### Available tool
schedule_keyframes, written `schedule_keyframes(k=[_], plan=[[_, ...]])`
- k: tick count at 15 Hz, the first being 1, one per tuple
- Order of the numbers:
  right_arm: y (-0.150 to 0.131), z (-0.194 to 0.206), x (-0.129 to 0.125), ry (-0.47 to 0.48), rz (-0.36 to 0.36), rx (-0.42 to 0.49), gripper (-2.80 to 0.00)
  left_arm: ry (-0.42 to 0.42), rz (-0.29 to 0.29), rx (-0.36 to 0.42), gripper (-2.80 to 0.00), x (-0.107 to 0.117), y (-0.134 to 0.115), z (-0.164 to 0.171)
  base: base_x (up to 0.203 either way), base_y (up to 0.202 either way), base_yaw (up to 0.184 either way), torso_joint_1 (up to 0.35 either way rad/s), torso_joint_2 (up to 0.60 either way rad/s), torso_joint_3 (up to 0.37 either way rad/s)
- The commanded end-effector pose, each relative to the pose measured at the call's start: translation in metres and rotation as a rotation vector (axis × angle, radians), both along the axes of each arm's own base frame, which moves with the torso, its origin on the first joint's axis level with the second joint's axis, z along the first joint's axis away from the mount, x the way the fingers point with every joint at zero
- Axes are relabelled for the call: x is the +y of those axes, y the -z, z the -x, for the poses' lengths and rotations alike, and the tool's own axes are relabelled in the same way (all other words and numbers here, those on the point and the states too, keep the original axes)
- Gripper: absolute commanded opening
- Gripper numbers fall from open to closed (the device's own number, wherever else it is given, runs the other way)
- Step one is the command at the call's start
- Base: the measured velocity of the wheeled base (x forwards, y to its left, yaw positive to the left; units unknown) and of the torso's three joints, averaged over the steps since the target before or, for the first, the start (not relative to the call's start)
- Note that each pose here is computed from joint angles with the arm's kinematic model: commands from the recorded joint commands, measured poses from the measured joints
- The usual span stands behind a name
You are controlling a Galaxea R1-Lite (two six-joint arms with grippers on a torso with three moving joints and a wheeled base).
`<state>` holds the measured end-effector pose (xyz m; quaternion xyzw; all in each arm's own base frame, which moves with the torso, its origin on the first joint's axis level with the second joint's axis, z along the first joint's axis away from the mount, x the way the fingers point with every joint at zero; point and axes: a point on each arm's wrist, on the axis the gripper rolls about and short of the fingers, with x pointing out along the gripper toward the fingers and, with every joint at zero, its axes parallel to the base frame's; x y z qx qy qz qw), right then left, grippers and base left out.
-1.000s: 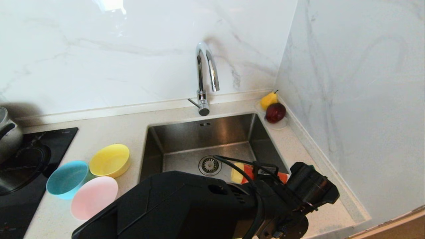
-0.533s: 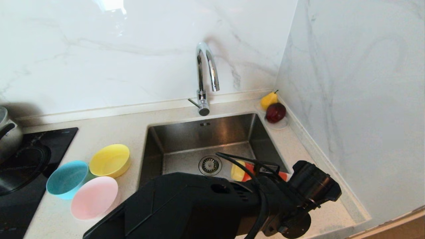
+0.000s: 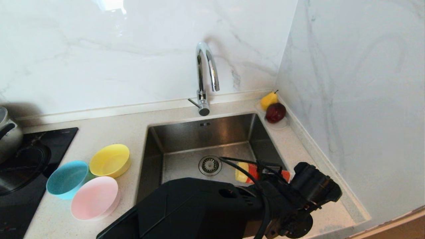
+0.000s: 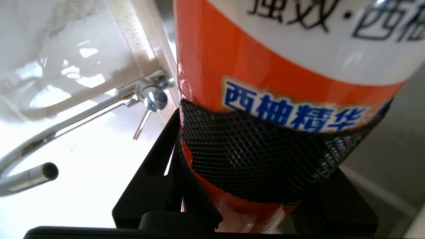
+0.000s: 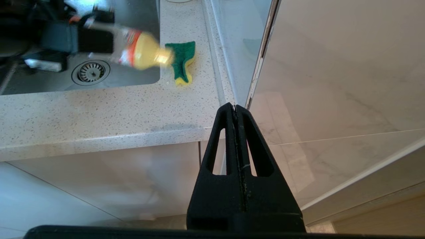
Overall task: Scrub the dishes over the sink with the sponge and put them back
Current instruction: Squeeze it onto the sponge
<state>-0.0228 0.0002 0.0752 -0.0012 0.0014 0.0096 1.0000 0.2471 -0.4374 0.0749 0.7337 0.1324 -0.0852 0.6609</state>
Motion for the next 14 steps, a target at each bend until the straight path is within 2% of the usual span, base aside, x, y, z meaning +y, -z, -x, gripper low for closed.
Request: schedule_keyframes(k=[1,6,10,14], plan=[[0.000,0.000,0.000,-0.001,0.000,0.000,-2.80,-0.006,0.032,-0.024,-2.80,-0.004,0.005,-0.004,0.000,0.000,0.000,0.000,0.00,0.000],[0.000,0.000,0.000,-0.002,0.001,0.000,-2.80,-0.033,0.070,-0.038,-2.80,0.000,0.004,-0.015,0.000,0.000,0.000,0.000,0.00,0.000],[0.000,0.000,0.000,-0.001,0.001,0.000,-2.80,-0.082,0.040,-0.060,-2.80,0.003,0.010,-0.019,0.000,0.000,0.000,0.000,0.00,0.000],[0.000,0.000,0.000,-0.001,0.001,0.000,-2.80,-0.089,0.030,-0.057,-2.80,0.004,0.015,-0.022,0.000,0.000,0.000,0.000,0.00,0.000]])
